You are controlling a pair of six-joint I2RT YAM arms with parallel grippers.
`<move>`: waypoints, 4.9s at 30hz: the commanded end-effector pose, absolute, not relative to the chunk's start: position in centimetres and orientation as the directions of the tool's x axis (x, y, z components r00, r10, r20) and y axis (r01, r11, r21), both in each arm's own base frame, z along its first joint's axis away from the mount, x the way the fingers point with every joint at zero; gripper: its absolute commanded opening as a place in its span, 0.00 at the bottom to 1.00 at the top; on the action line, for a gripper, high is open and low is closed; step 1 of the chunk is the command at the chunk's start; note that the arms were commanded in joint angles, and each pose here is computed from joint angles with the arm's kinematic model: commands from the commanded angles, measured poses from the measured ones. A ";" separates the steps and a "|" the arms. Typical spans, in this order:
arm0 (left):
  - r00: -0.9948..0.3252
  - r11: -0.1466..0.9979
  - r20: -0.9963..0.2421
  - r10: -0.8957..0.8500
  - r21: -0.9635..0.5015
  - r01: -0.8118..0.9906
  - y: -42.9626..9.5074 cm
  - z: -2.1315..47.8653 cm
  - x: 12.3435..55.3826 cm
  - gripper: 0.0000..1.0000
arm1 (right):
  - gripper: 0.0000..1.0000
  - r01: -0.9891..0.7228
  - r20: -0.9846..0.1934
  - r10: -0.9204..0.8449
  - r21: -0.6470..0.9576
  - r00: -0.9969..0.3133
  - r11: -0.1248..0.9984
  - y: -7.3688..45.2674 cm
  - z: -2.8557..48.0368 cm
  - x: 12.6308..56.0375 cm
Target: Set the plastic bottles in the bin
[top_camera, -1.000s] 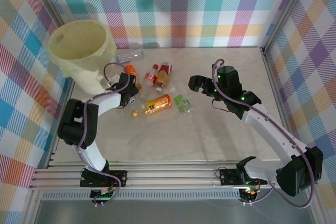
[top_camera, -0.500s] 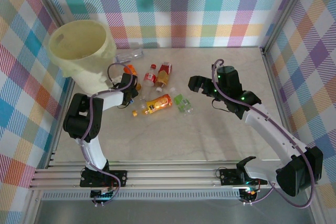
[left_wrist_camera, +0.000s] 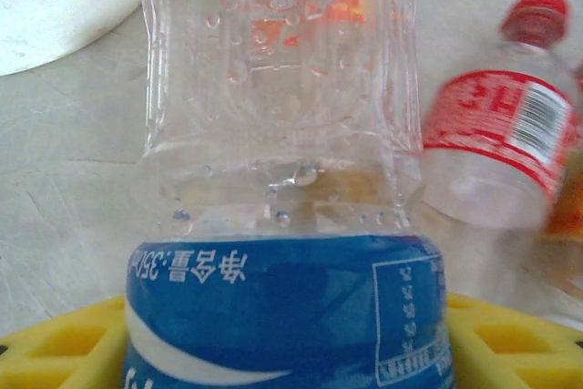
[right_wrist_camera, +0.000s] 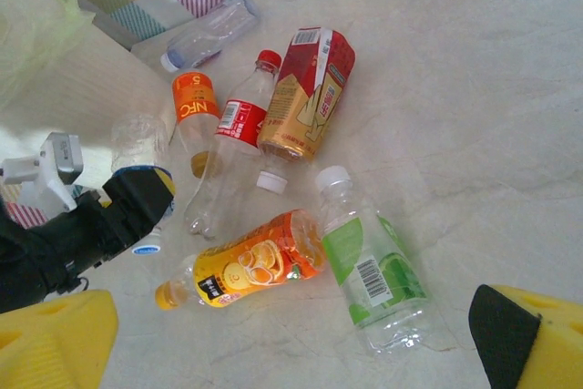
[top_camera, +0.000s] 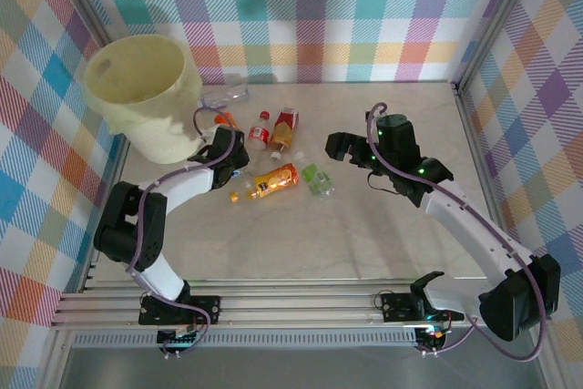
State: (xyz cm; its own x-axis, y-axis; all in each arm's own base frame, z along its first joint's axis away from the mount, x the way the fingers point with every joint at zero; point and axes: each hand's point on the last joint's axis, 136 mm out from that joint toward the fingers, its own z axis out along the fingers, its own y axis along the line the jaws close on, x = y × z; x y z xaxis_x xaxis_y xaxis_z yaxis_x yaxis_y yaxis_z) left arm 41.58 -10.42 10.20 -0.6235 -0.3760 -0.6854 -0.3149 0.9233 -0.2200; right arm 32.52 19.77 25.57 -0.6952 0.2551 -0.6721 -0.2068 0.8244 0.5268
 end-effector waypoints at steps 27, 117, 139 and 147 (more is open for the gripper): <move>-0.407 0.877 -0.908 -0.098 -0.272 0.396 -20.9 36.7 38.5 0.48 | 1.00 -0.550 -0.767 0.148 0.566 -0.624 0.614 24.6 30.9 30.4; -0.240 0.950 -0.929 -0.281 -0.234 -0.206 -5.8 41.2 44.0 1.00 | 1.00 -0.347 -0.769 0.237 0.510 -0.594 0.787 20.1 26.9 31.6; -0.508 0.966 -0.829 -0.233 -0.136 -0.222 -19.2 25.2 44.1 1.00 | 1.00 -0.304 -0.775 0.268 0.504 -0.572 0.809 19.0 26.4 31.6; -0.577 0.939 -0.774 -0.262 -0.068 -0.336 -18.1 19.2 47.9 1.00 | 1.00 -0.300 -0.770 0.260 0.501 -0.583 0.811 18.9 26.1 31.4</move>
State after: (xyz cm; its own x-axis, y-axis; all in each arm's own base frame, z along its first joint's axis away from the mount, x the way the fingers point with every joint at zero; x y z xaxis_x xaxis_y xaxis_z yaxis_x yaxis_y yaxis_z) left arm 46.59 -19.94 19.11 -0.6045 -0.2100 -0.7684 -0.2523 0.9654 -0.0654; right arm 31.50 19.15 25.48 -0.6031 0.2417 -0.7602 -0.3006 0.8139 0.4972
